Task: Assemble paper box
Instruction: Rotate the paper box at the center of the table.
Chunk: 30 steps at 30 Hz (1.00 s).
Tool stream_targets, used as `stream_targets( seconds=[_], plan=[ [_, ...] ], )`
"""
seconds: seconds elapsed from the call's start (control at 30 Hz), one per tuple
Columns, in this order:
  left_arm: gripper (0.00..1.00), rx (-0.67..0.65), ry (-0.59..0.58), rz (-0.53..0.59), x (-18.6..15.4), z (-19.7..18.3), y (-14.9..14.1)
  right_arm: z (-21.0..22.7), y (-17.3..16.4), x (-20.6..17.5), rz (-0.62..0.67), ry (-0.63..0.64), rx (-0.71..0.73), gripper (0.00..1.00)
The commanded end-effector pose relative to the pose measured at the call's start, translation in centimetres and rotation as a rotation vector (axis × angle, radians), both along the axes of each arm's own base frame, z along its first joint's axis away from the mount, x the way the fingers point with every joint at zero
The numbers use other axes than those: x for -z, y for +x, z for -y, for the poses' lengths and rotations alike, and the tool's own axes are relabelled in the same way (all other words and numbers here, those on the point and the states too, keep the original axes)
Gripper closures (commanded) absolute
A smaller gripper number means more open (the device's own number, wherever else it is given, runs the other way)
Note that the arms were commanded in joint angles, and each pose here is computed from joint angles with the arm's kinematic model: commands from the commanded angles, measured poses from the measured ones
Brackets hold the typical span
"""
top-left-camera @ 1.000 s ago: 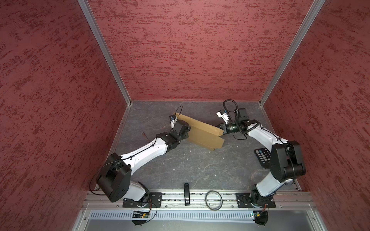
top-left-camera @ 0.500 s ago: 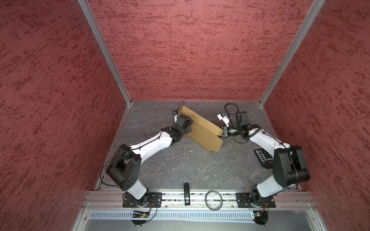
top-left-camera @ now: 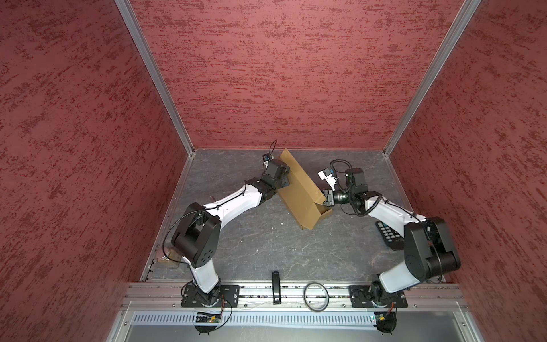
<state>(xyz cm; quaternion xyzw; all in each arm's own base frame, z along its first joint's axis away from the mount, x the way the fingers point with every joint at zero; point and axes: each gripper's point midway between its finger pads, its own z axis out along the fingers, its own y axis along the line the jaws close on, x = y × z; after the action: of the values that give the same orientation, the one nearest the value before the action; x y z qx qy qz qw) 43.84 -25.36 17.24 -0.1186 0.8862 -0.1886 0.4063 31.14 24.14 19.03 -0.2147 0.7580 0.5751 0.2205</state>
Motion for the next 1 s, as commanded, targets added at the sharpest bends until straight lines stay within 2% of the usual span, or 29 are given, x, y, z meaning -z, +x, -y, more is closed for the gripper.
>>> stream_targets(
  seconds=[0.0,0.47,0.97],
  plan=[
    [0.51,0.03,-0.022,0.017,-0.6,0.7,1.0,-0.9,-0.5,-2.6,0.08,0.083,-0.044,0.86],
    [0.5,0.107,-0.059,0.015,-1.0,2.9,3.4,-3.2,-0.7,-2.5,0.073,0.101,-0.068,0.86],
    [0.49,0.233,-0.104,0.038,-2.1,6.1,5.1,-4.3,-0.1,-1.0,0.041,0.058,-0.046,0.87]
  ],
)
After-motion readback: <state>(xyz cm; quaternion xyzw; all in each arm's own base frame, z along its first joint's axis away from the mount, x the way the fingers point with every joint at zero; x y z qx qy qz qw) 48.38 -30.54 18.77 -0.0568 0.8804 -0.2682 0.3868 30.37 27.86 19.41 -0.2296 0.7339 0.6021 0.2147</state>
